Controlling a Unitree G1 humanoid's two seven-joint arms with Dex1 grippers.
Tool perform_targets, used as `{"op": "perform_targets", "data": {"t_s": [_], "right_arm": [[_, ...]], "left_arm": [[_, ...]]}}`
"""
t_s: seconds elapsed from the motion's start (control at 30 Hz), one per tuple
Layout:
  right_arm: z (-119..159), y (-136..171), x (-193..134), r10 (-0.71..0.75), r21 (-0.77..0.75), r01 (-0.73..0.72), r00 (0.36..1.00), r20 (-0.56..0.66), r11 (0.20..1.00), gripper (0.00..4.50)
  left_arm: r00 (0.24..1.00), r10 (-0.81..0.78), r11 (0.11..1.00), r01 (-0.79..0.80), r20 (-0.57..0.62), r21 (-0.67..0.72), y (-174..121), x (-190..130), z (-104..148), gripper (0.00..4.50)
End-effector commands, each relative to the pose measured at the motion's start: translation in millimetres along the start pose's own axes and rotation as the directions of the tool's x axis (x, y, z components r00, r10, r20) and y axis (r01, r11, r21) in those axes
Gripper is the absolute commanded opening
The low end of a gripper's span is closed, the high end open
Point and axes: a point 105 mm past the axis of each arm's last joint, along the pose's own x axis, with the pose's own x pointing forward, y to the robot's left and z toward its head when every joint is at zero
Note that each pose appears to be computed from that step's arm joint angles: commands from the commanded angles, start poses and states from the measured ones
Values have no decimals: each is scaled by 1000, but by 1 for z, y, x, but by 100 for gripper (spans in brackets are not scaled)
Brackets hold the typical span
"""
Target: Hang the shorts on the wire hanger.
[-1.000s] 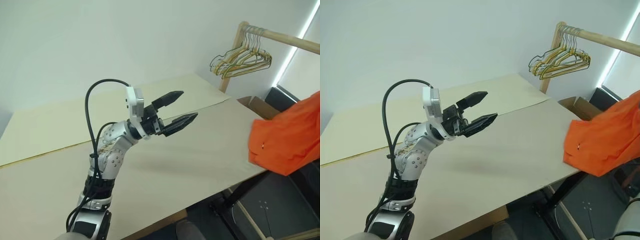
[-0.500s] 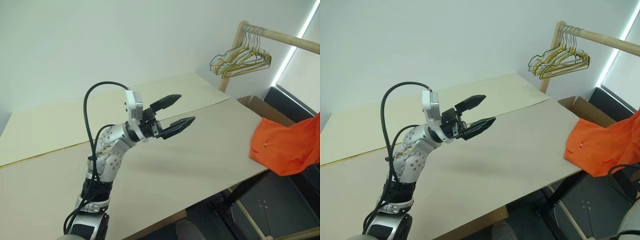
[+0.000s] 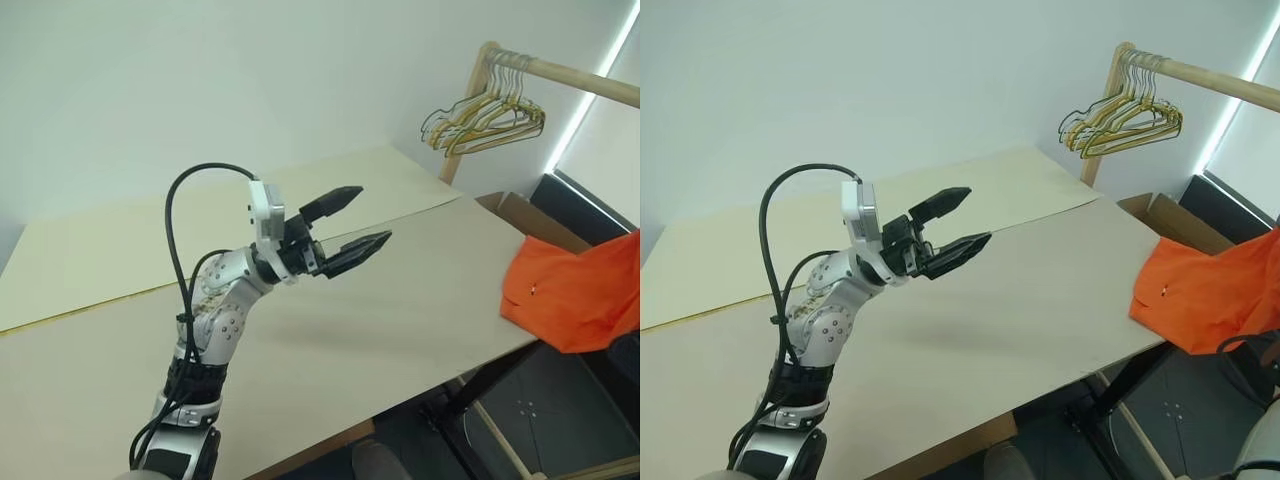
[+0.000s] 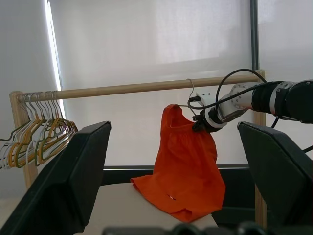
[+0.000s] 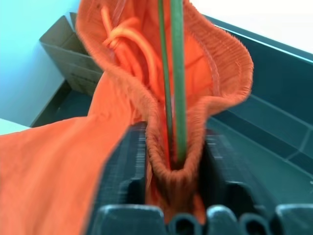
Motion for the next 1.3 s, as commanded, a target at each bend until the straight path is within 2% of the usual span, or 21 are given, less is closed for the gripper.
{"op": "perform_targets", "data": {"t_s": [0.03, 0.17, 0.2, 0.37, 0.47, 0.53, 0.63, 0.8, 0.97, 1.1, 1.17, 1.3], "right_arm": [[22, -6, -6, -12, 0, 13, 997, 79, 1000, 305], [30, -5, -7, -33, -87, 44, 992, 119, 995, 441], [32, -5, -8, -42, -98, 55, 991, 129, 994, 446], [52, -14, -15, -142, -131, 174, 965, 221, 976, 446], [65, -18, -21, -205, -243, 284, 930, 306, 927, 446], [76, -19, -28, -243, -250, 344, 901, 359, 905, 446], [91, -6, -37, -217, -258, 348, 878, 426, 901, 446], [90, 16, -45, -176, -291, 321, 885, 431, 901, 446], [70, 24, -60, -191, -274, 314, 898, 396, 909, 446], [61, 24, -85, -246, -273, 418, 834, 494, 867, 446], [61, 30, -102, -251, -262, 468, 776, 578, 844, 446], [60, 61, -130, -138, -286, 460, 693, 708, 841, 446]], "left_arm": [[999, -20, 999, 18, 33, 50, -6, 3, 12, 450], [999, -11, 999, 9, 31, 52, -4, 3, 10, 450], [999, -10, 999, 8, 31, 52, -4, 3, 10, 450], [999, -8, 998, 6, 33, 54, -4, 3, 11, 450], [999, -5, 998, 3, 33, 56, -3, 4, 11, 450], [999, -7, 998, 5, 33, 56, -4, 3, 11, 450], [999, -9, 998, 7, 34, 56, -4, 2, 11, 450], [999, -11, 998, 8, 47, 56, -4, 2, 15, 450], [999, -13, 998, 10, 53, 54, -6, 0, 16, 450], [999, -9, 999, 6, 50, 50, -6, -1, 13, 450], [999, -11, 999, 9, 50, 48, -6, -1, 13, 450], [999, -16, 999, 14, 51, 49, -5, -1, 15, 450]]}}
